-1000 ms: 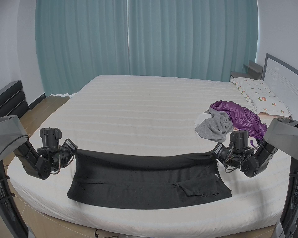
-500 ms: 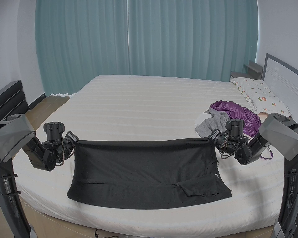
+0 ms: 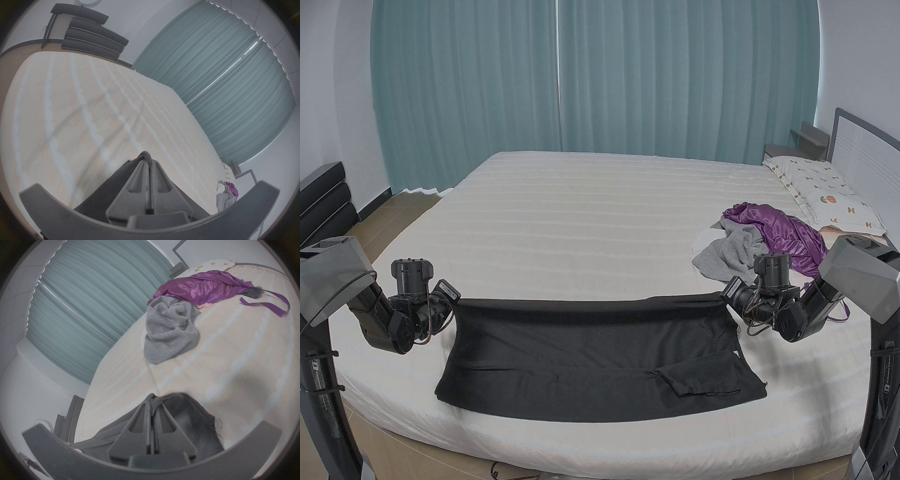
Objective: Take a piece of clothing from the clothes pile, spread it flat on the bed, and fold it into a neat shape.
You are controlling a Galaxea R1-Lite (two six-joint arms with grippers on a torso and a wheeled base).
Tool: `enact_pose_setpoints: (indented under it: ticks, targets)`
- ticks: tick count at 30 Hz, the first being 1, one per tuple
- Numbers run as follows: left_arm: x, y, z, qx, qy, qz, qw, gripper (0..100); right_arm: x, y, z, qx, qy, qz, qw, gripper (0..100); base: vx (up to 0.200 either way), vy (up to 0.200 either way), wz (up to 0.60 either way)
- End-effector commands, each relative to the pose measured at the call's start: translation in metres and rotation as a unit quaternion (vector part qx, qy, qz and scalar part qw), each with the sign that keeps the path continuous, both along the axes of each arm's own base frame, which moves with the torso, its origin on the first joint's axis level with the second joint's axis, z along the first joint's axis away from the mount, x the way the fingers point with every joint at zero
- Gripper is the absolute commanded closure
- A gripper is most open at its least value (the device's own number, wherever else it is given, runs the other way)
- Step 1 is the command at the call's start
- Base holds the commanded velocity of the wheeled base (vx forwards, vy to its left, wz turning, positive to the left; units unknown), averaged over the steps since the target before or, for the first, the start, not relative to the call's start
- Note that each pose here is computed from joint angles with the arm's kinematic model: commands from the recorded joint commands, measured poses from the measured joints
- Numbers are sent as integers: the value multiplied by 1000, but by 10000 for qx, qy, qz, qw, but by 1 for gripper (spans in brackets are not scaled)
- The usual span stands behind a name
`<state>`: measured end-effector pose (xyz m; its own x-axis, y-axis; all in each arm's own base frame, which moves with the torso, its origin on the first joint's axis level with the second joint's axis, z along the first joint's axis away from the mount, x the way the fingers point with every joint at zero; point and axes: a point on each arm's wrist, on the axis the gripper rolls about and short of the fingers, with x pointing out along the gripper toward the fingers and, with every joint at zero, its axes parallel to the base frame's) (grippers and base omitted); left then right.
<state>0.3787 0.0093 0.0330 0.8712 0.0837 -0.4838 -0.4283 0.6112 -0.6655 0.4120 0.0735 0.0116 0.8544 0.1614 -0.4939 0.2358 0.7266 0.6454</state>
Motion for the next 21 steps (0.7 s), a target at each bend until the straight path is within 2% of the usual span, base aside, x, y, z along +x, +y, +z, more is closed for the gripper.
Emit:
enact_pose_setpoints:
  ticks: [1,3,4,7,13,21]
  targets:
    - [-19,0,-7,-12,300,-36,9995,100,-22,-7,0,-22,239,15,9997,100,0,0,0]
    - [-20,0,-8,-13,323,-36,9995,100,-24,-7,-1,-23,278,39,9996,100,0,0,0]
    - [-33,-1,-16,57,567,-82,9983,100,-35,-12,-2,16,422,145,9990,100,0,0,0]
    - [-45,-1,-24,188,818,-193,9963,100,-47,-16,-7,-5,593,258,9979,100,0,0,0]
    - [-58,-5,-36,225,988,-276,9945,100,-65,-16,-28,-96,890,507,9947,100,0,0,0]
    - [-60,-8,-47,217,1032,-325,9939,100,-69,-15,-44,-60,884,600,9943,100,0,0,0]
